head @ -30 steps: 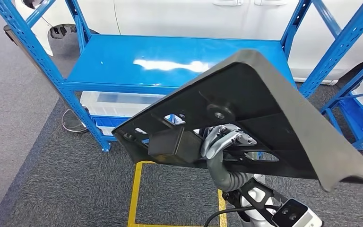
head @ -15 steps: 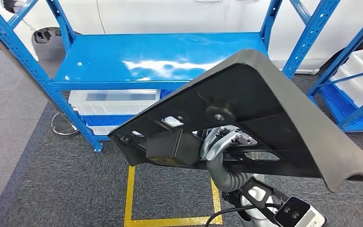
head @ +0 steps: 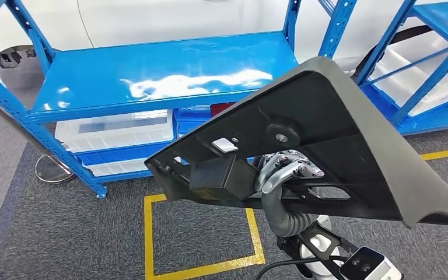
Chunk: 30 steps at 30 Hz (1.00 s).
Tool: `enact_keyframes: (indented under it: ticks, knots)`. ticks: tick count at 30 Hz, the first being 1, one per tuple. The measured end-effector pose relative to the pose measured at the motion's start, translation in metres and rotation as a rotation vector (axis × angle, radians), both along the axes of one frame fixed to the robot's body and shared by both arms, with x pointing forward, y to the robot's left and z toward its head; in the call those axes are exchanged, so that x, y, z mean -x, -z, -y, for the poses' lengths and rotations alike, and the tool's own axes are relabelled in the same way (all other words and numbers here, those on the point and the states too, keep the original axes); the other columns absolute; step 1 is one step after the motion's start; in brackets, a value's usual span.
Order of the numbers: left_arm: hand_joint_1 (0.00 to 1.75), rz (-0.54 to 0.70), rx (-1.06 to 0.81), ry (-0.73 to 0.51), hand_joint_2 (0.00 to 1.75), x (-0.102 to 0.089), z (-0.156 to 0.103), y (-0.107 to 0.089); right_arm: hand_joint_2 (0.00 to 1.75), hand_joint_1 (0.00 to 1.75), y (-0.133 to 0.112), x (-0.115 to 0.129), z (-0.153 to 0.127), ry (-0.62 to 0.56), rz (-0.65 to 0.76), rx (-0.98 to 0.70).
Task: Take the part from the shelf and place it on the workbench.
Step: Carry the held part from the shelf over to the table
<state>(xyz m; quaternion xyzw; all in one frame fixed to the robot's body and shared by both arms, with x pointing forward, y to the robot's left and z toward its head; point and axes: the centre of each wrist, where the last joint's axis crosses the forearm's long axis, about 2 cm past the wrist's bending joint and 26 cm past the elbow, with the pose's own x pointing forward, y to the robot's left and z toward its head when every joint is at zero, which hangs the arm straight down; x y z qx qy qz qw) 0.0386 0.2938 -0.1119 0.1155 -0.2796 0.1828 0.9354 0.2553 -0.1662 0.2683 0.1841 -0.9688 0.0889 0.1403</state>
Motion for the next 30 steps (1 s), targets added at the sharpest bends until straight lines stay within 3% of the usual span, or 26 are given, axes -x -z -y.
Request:
enact_keyframes:
  ticks: [13,19,23,30]
  knots:
    - [0.0,0.037,-0.026,-0.004,1.75,0.0,-0.027,-0.001,1.75,1.75,-0.004,0.009,0.01,0.132,0.054,-0.019]
    - [0.0,0.012,-0.004,-0.003,1.75,-0.002,-0.027,-0.001,1.75,1.75,-0.015,0.006,0.051,0.036,0.053,-0.023]
    - [0.0,-0.01,0.038,0.018,1.75,0.0,-0.022,0.0,1.75,1.75,-0.014,0.006,0.076,0.071,0.057,-0.005]
    - [0.0,-0.096,0.064,0.022,1.75,-0.002,-0.015,0.0,1.75,1.75,-0.009,0.016,0.085,0.079,0.05,0.019]
